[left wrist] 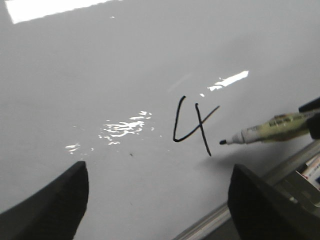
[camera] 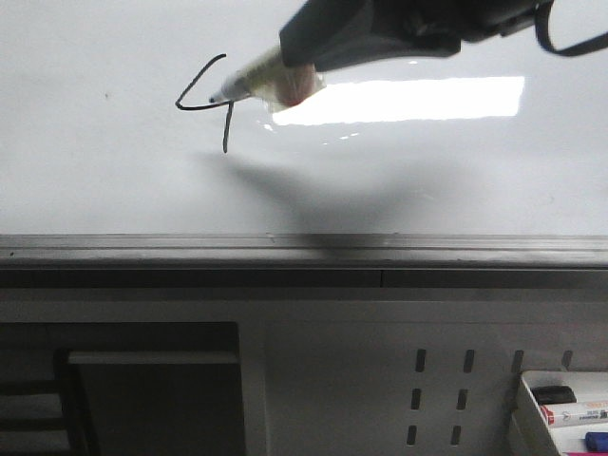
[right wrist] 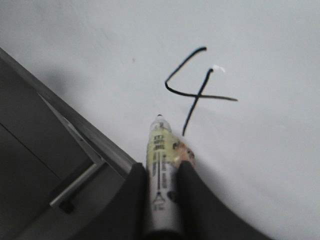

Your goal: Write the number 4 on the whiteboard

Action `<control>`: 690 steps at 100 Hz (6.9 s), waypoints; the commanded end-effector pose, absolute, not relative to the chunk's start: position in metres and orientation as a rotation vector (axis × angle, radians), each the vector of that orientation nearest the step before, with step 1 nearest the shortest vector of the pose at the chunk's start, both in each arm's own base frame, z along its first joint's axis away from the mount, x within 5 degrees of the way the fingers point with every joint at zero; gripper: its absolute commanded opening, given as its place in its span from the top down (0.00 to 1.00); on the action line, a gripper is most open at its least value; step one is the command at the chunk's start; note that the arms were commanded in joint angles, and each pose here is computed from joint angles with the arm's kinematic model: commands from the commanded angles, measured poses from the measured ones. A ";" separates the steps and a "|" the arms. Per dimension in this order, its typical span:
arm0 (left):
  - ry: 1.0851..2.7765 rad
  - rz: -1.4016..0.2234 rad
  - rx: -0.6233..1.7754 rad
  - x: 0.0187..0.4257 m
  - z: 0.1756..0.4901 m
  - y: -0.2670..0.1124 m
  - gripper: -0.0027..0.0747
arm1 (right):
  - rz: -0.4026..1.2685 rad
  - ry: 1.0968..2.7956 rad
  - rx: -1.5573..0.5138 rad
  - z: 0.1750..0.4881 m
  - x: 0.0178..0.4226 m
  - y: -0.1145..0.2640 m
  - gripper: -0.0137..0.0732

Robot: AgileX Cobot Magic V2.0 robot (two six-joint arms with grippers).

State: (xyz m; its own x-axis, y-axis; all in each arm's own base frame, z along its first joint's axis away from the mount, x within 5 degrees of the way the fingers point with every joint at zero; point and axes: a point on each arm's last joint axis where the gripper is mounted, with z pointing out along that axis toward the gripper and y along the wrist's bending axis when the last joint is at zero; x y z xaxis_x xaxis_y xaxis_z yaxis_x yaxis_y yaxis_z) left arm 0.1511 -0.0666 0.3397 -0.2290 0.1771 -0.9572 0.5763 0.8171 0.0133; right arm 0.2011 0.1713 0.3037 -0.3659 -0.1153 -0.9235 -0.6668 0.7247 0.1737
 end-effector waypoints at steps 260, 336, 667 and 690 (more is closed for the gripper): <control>1.635 -0.590 1.166 0.136 0.323 -0.144 0.57 | 0.872 1.912 -1.251 0.386 0.186 0.192 0.90; 1.635 -0.590 1.166 0.136 0.323 -0.144 0.99 | 0.874 1.914 -1.246 0.386 0.187 0.193 0.66; 1.934 -0.296 0.066 0.243 0.284 -0.108 0.39 | 0.604 1.745 -0.518 0.392 0.129 0.076 0.34; 1.844 -0.306 0.098 0.230 0.306 -0.102 0.32 | 0.604 1.745 -0.518 0.392 0.129 0.076 0.34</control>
State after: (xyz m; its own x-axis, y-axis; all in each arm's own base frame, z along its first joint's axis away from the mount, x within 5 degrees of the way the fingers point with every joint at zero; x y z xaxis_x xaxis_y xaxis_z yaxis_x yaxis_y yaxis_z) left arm 0.2360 -0.1086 0.2787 -0.3964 -0.0608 -0.9161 0.2253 0.9609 -0.1612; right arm 0.1298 0.0776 0.3794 -0.2893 -0.0909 -0.9529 -0.6399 0.7588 0.1219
